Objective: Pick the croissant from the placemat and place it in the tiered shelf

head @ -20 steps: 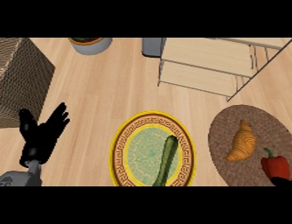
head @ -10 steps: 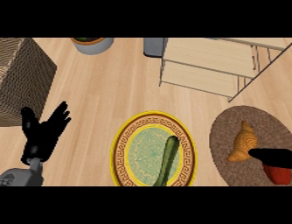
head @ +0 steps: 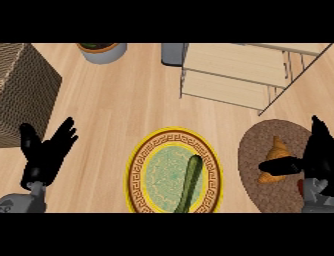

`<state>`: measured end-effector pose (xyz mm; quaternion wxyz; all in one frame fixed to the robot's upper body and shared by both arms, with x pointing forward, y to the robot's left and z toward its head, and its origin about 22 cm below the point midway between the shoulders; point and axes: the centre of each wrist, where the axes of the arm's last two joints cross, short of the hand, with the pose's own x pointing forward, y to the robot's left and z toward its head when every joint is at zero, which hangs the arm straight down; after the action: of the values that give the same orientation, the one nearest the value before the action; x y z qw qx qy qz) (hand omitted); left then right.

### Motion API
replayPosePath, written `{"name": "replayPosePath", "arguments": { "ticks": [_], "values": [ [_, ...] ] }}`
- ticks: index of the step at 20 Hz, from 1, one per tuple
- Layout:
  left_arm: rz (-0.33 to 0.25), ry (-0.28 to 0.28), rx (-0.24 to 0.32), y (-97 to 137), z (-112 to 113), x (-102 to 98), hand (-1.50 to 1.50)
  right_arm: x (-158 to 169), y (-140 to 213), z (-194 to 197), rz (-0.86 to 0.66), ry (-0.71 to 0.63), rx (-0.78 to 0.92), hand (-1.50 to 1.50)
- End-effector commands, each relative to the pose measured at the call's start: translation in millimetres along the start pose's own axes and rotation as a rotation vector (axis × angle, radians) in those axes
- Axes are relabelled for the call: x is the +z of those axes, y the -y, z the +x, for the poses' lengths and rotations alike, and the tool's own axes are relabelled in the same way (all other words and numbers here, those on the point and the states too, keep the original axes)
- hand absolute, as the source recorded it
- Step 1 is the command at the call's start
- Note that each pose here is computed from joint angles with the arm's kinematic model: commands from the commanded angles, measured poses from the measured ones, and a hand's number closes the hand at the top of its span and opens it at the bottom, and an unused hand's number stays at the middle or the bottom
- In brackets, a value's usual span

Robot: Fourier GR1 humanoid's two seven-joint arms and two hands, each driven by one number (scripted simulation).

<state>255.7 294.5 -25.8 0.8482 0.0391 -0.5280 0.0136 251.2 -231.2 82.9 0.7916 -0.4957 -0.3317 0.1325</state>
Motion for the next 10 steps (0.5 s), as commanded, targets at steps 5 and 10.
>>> {"name": "replayPosePath", "arguments": {
  "ticks": [5, 10],
  "values": [
    [0.02, -0.002, 0.013, 3, 6, -3, 0.0, 11, -26, 20, -0.034, -0.245, 0.071, -1.5],
    [0.014, 0.007, -0.005, 2, 4, 10, 0.0, -4, -41, 20, -0.031, -0.241, 0.077, -1.5]
  ]
}}
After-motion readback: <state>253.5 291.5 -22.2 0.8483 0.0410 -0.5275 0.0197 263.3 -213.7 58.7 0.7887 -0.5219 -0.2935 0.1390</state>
